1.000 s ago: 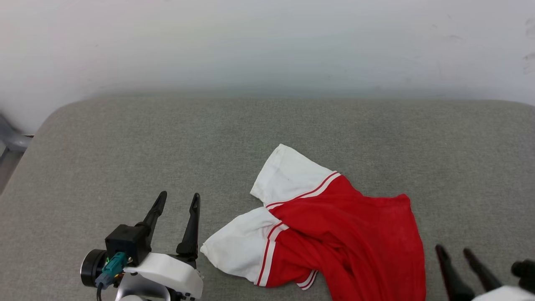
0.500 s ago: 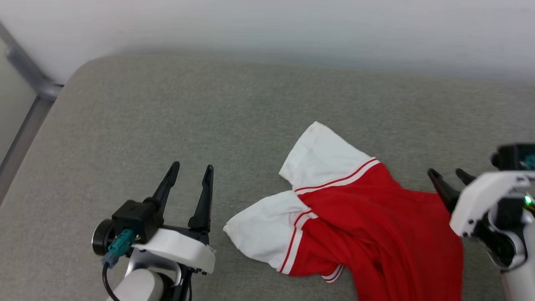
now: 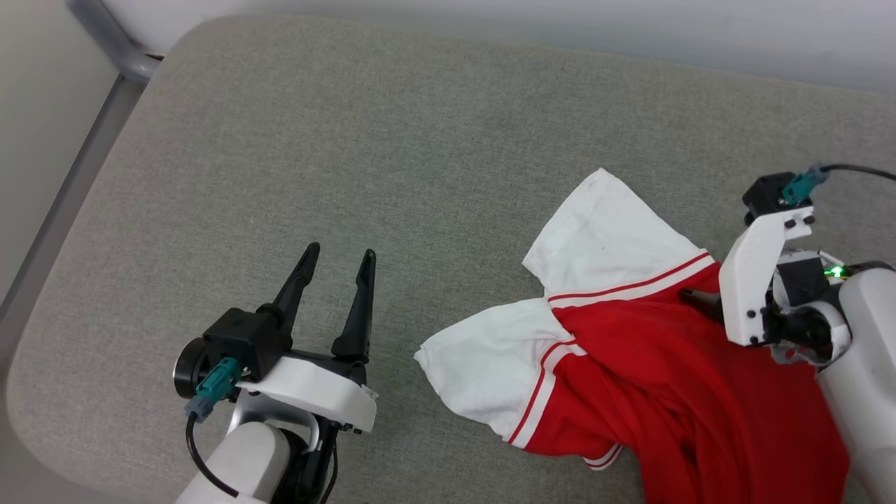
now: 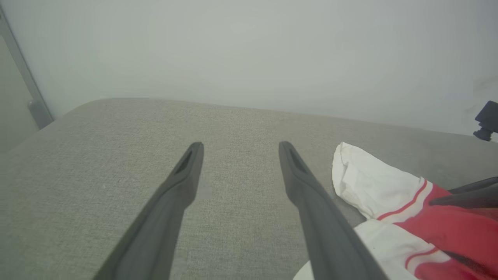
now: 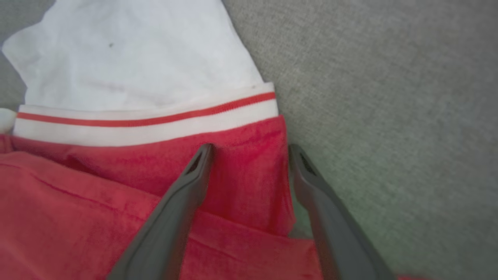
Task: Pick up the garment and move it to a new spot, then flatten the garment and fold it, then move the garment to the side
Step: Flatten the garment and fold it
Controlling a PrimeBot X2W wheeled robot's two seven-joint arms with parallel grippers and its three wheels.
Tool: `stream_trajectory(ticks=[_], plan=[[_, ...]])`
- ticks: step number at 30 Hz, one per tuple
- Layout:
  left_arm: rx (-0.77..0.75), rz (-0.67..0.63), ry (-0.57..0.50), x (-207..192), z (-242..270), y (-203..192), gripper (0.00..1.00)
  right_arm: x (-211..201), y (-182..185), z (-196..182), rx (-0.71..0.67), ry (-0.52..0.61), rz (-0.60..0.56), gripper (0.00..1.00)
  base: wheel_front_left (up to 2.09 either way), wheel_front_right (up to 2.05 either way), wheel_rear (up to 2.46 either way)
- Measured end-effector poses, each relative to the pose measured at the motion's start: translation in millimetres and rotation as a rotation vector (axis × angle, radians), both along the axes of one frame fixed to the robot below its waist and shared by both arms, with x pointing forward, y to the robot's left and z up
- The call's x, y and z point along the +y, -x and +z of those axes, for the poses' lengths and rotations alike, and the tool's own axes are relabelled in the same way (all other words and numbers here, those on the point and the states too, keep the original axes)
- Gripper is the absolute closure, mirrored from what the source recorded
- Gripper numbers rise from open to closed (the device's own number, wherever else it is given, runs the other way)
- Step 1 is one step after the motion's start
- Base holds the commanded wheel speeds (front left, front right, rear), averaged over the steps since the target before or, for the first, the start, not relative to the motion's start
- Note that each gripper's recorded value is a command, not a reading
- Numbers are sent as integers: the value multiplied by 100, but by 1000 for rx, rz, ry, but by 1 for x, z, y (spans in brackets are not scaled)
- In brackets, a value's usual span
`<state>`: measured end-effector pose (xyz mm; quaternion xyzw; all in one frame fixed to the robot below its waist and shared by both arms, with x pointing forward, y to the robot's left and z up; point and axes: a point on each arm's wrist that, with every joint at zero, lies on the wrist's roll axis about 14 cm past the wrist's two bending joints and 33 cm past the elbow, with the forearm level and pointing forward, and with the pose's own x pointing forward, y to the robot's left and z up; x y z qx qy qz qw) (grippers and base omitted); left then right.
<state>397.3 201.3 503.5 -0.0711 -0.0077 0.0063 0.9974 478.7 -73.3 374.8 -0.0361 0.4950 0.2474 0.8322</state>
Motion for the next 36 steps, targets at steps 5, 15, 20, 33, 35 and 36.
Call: stream_trajectory(ticks=[5,15,20,33,35,36], plan=[[13,10,2,3,-6,-1,0,0,5,-9,99,31,16,75,0,0,0],[-11,7,-2,2,1,5,0,-9,-32,52,-165,-85,-83,100,0,0,0],[-19,-10,-8,-3,4,9,0,-65,-35,77,-284,-87,-235,100,0,0,0],[-18,-72,1,-25,8,17,0,-191,92,14,-193,-48,-684,100,0,0,0],[-16,-74,0,-26,8,17,0,-190,105,8,-200,-62,-725,51,0,0,0],[-12,-76,1,-26,8,17,0,-191,106,10,-228,-72,-744,0,0,0,0]])
